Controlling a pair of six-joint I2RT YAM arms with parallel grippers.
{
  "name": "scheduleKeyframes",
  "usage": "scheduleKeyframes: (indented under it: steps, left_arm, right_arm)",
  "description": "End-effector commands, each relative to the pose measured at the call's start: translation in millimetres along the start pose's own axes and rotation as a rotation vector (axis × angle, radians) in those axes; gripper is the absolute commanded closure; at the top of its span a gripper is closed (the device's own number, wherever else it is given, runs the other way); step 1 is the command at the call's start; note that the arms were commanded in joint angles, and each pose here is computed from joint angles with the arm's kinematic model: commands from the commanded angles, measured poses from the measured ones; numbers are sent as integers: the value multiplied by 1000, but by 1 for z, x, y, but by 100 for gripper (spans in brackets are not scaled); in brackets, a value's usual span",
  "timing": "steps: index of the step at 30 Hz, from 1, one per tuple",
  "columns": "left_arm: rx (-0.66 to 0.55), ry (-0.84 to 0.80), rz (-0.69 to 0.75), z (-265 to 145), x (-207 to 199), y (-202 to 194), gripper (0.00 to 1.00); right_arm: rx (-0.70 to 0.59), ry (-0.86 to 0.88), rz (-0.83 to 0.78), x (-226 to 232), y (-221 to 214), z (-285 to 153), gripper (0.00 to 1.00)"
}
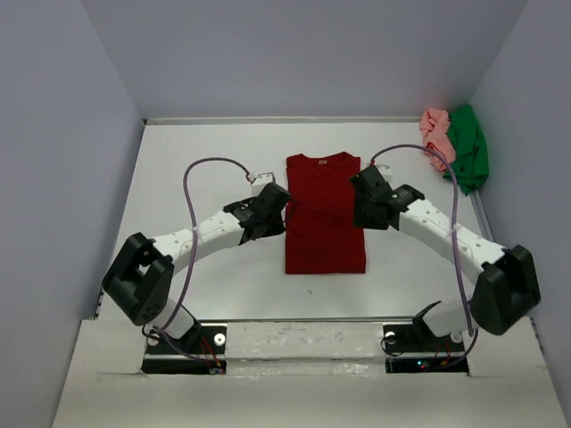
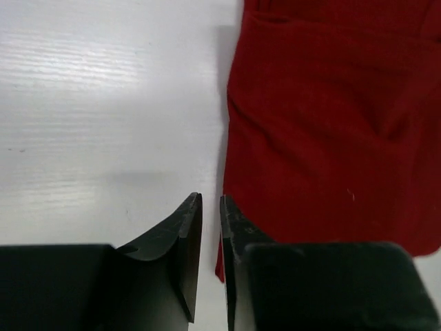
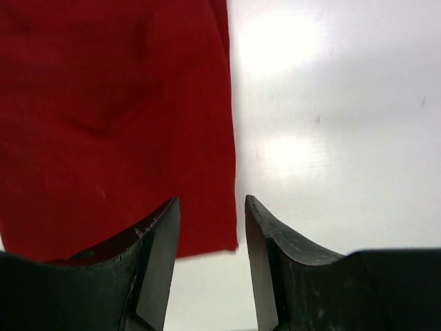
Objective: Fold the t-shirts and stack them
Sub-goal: Fold the tshirt
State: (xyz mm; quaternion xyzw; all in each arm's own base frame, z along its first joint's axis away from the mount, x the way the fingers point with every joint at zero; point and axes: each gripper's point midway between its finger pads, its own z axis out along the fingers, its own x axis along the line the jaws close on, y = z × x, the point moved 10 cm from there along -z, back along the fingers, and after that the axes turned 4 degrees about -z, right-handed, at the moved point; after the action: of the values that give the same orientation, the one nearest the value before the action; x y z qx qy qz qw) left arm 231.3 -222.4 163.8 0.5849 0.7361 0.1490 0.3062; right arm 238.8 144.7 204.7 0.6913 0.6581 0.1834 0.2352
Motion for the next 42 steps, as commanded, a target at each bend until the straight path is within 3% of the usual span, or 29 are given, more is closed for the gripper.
scheduleKeyframes:
  steps: [1,5,9,14,18,30,42]
  left_arm:
    - [30,-220,-9,-41,7,-7,71]
    - [100,-398,2,-63,16,-19,62]
    - [183,-510,-1,-63,24,-38,59]
    - [338,-577,-40,-42,38,-72,57]
    - [353,-603,-48,-38,41,-77,51]
    - [375,-595,-42,-27,48,-74,45]
    - [407,-377,0,-2,54,-71,44]
  right_arm:
    - [69,144,101,-6,-30,-22,52]
    - [150,301,149,-11,-63,-33,51]
    - [178,398,223,-15,-83,-39,51]
    - [164,433,299,-22,-97,-45,50]
    - [187,404,300,-27,-107,-41,48]
    - [200,343,304,-27,-108,-35,43]
    - [167,256,315,-27,-95,-33,35]
